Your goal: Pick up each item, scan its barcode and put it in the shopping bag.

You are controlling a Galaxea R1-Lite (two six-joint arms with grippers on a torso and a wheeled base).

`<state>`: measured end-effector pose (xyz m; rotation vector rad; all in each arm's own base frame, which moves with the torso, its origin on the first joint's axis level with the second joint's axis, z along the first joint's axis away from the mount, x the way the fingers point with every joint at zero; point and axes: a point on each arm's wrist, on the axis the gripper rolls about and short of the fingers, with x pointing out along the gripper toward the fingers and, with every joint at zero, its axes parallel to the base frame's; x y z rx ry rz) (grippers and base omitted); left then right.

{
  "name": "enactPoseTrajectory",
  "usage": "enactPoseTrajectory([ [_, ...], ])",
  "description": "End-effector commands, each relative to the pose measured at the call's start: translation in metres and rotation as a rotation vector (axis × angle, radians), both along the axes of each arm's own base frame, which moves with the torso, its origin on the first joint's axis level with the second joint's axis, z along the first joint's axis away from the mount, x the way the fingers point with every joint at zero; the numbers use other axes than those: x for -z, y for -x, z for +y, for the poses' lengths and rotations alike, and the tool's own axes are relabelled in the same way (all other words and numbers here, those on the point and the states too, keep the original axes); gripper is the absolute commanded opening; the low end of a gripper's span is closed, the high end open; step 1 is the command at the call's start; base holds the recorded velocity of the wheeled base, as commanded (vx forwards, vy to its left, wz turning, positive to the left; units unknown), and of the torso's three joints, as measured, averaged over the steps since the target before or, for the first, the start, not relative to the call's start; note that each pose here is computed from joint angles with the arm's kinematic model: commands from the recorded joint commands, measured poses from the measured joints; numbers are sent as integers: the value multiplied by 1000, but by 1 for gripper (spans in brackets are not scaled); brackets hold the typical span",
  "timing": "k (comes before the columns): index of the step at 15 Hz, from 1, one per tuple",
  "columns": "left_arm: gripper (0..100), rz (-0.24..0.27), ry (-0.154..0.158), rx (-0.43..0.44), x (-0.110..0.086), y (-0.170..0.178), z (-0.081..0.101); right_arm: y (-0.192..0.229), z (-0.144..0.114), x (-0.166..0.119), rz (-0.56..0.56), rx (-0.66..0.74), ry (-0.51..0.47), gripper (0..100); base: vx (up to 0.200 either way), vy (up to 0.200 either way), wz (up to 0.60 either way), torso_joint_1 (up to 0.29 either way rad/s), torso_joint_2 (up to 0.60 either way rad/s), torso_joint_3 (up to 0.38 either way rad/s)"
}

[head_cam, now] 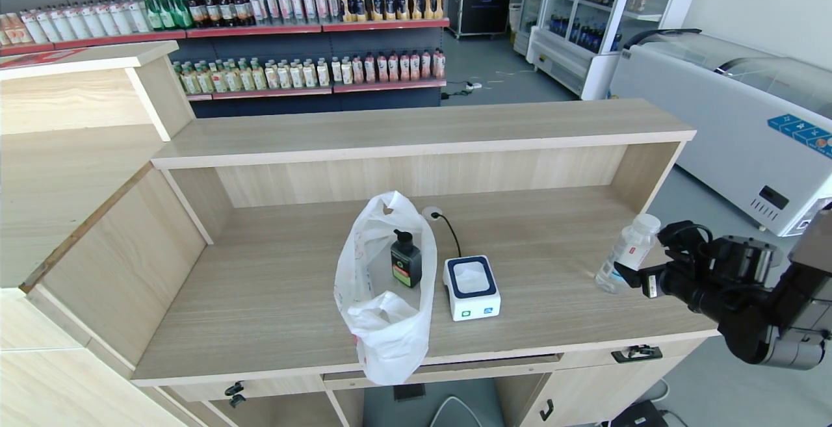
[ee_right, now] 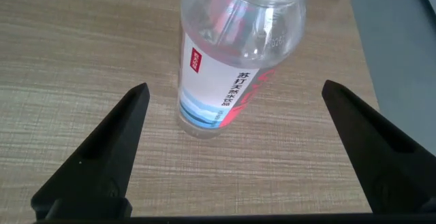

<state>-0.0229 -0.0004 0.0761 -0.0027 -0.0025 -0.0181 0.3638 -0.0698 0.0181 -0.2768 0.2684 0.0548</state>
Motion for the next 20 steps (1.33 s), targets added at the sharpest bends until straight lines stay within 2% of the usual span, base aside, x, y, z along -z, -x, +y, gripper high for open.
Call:
enactPoseTrajectory([
  [1, 100, -1, 0, 0, 0, 0, 0, -4, 0, 8, 12, -2, 1, 100, 0, 0, 0, 0, 0, 0],
  [5, 100, -1, 0, 0, 0, 0, 0, -20, 1, 7, -27, -10, 4, 100, 0, 0, 0, 0, 0, 0],
  [13, 100, -1, 0, 0, 0, 0, 0, -33, 23, 20, -22, -68, 8, 100, 0, 0, 0, 0, 0, 0],
  [20, 100, -1, 0, 0, 0, 0, 0, -42, 24, 20, -47, -76, 13, 100, 0, 0, 0, 0, 0, 0],
])
